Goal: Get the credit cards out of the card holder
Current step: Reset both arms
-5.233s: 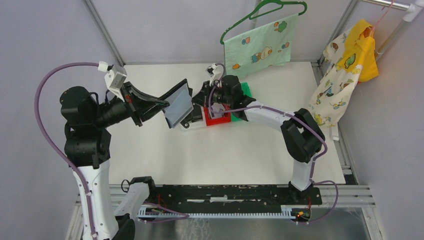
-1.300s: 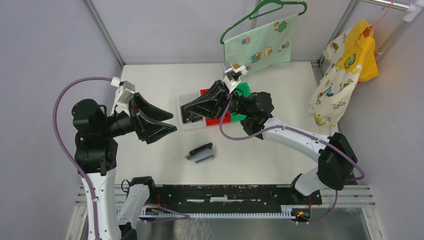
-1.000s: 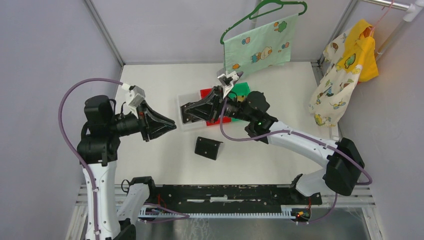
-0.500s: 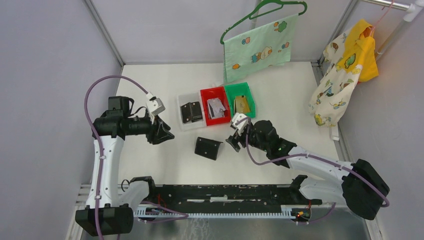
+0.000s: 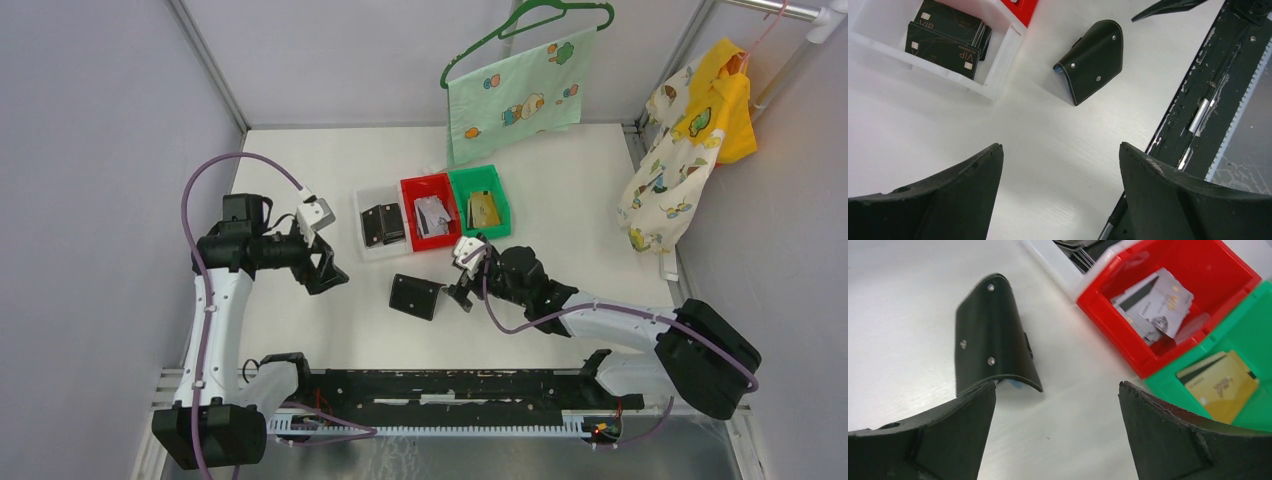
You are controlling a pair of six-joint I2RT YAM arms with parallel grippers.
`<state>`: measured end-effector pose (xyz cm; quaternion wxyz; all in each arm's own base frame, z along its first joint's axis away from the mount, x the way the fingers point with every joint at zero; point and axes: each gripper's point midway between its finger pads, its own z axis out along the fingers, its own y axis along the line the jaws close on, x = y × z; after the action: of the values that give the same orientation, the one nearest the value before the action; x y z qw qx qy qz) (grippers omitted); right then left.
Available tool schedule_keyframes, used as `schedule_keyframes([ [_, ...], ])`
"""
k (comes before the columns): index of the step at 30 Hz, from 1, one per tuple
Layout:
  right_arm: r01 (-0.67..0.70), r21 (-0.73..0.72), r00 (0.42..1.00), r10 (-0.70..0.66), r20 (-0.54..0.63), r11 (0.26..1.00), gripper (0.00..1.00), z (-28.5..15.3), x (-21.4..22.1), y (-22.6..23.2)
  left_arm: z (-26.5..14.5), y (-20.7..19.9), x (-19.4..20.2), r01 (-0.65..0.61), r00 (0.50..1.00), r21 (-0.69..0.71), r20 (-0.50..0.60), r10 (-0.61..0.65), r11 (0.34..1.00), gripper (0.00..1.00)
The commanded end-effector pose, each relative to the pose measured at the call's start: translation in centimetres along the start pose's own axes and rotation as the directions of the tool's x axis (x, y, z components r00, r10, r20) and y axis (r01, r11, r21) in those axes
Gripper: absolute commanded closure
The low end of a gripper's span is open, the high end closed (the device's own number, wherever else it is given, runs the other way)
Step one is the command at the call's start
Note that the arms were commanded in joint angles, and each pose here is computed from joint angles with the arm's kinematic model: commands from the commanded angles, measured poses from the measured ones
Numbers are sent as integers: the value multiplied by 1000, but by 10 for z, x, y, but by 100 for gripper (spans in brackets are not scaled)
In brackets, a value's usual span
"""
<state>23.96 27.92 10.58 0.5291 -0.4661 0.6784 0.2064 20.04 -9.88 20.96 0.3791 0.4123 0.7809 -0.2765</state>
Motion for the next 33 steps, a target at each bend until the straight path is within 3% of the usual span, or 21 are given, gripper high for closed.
schedule_keyframes([
  [1, -73, -97, 985, 87, 151, 993, 2, 10, -36, 23, 1, 20, -10, 18, 999, -78, 34, -16, 997, 9],
  [9, -137, -8, 983, 137, 123, 991, 2, 15, -36, 9, 4, 43, -4, 152, 988, -137, -14, -155, 979, 5],
  [12, -195, 169, 972, 168, 163, 966, 2, -6, -34, -20, 3, 62, 13, 190, 981, -215, -1, -195, 958, 5],
  [15, -250, 405, 964, 188, 188, 879, 2, -39, -16, -58, 2, 91, 26, 220, 976, -321, 78, -206, 921, 4],
  [20, -351, 722, 936, 256, 243, 596, 2, -103, 28, -112, 10, 140, 53, 352, 934, -439, 217, -283, 827, 4],
  [22, -377, 820, 920, 281, 275, 432, 2, -134, 49, -129, 15, 156, 66, 417, 907, -450, 261, -329, 790, 4],
  [24, -402, 866, 900, 303, 313, 298, 2, -157, 69, -141, 23, 169, 79, 478, 877, -447, 299, -377, 756, 3],
  [28, -377, 926, 877, 331, 348, 27, 2, -202, 106, -155, 28, 189, 95, 503, 861, -499, 366, -355, 706, 2],
  [33, -304, 933, 873, 336, 354, -192, 2, -240, 139, -162, 24, 201, 103, 485, 863, -574, 438, -253, 660, 1],
])
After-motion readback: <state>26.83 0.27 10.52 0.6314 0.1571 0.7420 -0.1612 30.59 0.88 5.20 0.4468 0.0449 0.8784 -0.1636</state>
